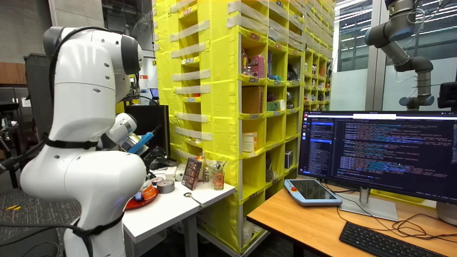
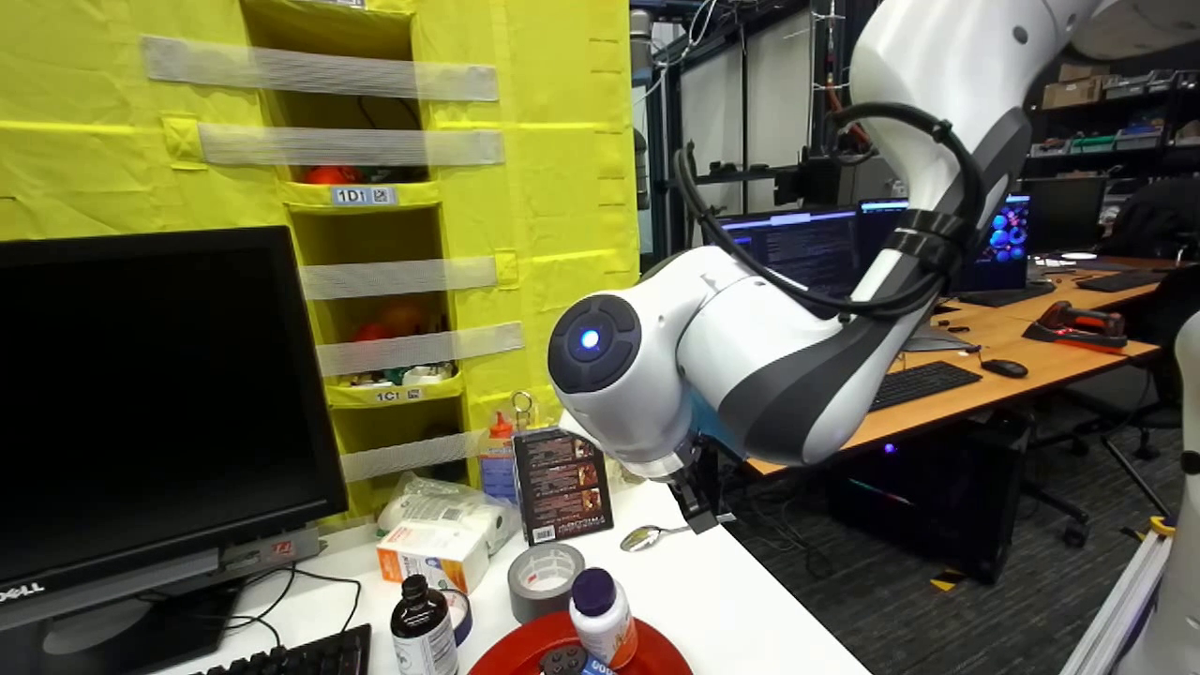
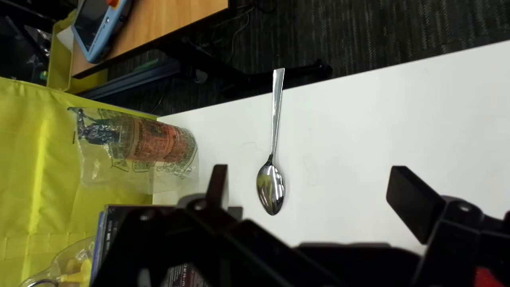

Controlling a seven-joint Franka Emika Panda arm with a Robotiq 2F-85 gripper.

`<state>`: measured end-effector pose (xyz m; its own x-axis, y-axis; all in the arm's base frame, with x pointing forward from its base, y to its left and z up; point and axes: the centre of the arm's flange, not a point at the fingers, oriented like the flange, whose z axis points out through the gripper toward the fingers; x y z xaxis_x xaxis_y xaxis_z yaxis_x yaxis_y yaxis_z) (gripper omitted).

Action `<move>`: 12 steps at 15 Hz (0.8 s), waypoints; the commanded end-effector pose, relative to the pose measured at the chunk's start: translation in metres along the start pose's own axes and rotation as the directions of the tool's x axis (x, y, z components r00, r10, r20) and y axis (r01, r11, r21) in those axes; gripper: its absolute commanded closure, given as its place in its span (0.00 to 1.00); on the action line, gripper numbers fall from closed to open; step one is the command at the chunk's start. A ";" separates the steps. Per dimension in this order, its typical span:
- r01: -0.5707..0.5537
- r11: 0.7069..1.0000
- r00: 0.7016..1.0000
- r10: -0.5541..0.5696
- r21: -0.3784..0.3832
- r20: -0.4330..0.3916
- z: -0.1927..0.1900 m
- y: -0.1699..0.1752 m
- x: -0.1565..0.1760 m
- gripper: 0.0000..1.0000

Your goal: Remove the bottle from the plate

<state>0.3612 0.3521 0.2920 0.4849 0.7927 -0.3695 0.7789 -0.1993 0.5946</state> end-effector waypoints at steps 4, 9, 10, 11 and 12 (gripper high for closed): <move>-0.015 1.000 0.998 0.015 0.008 -0.065 0.003 -0.003 0.010 0.00; 0.017 0.993 0.966 0.014 0.117 -0.260 -0.012 -0.029 0.064 0.00; 0.027 0.992 0.959 0.009 0.126 -0.283 -0.015 -0.033 0.072 0.00; 0.036 0.990 0.954 0.007 0.139 -0.300 -0.019 -0.039 0.079 0.00; 0.044 0.988 0.948 0.006 0.149 -0.318 -0.021 -0.041 0.086 0.00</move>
<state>0.3571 0.4112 0.2629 0.3583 0.9191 -0.1637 0.8392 -0.2403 0.4878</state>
